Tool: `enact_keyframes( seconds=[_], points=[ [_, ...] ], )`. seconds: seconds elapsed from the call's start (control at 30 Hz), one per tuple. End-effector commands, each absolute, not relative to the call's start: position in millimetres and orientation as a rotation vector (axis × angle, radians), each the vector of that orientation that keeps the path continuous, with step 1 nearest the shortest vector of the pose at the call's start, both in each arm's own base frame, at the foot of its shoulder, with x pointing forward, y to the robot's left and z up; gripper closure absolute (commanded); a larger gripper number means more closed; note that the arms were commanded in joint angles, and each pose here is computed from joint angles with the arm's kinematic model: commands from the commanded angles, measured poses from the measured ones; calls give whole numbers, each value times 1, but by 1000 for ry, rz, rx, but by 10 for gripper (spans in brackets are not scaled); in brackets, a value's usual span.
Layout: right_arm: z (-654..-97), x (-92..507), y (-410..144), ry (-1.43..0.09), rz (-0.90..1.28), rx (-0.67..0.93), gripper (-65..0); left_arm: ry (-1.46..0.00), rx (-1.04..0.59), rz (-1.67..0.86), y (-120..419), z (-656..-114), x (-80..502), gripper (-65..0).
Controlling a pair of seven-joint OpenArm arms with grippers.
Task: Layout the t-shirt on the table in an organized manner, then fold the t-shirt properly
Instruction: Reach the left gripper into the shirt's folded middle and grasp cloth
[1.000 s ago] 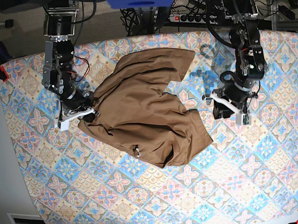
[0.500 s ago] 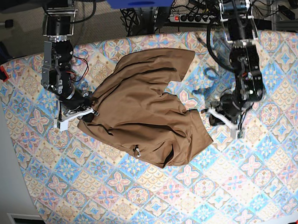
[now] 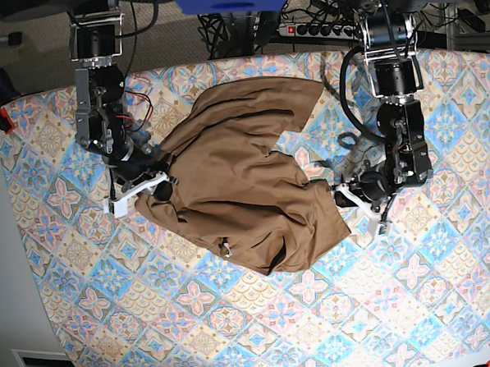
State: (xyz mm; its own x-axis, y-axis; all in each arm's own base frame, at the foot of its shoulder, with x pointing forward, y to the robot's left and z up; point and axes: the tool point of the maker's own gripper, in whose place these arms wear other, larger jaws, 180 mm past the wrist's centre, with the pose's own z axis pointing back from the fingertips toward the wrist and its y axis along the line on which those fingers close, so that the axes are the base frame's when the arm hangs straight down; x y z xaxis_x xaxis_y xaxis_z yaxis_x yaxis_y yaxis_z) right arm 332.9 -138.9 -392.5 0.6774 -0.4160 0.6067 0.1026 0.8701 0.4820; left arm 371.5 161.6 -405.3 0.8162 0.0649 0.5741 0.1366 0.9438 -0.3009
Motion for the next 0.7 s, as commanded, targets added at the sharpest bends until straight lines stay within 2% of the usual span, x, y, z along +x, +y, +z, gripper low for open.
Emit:
enact_keyframes(
  seconds=[0.0, 0.1, 0.23, 0.27, 0.53, 0.67],
  points=[
    [-370, 346, -141, -852, -286, 448, -208, -670, -361, -91, 150, -389, 385, -168],
    [-362, 341, -140, -874, -274, 448, -243, -650, -374, -178, 126, -389, 392, -142],
    [-346, 334, -134, -911, -249, 460, -253, -611, -404, -179, 108, -403, 407, -10],
    [-343, 332, -132, -919, -244, 462, -253, -609, -406, -165, 110, -407, 411, 0],
    [-353, 315, -132, -886, -248, 455, -253, -622, -422, -141, 109, -403, 421, 0],
    [-360, 305, -148, -876, -287, 426, -250, -694, -389, -155, 127, -372, 418, 0]
  ],
)
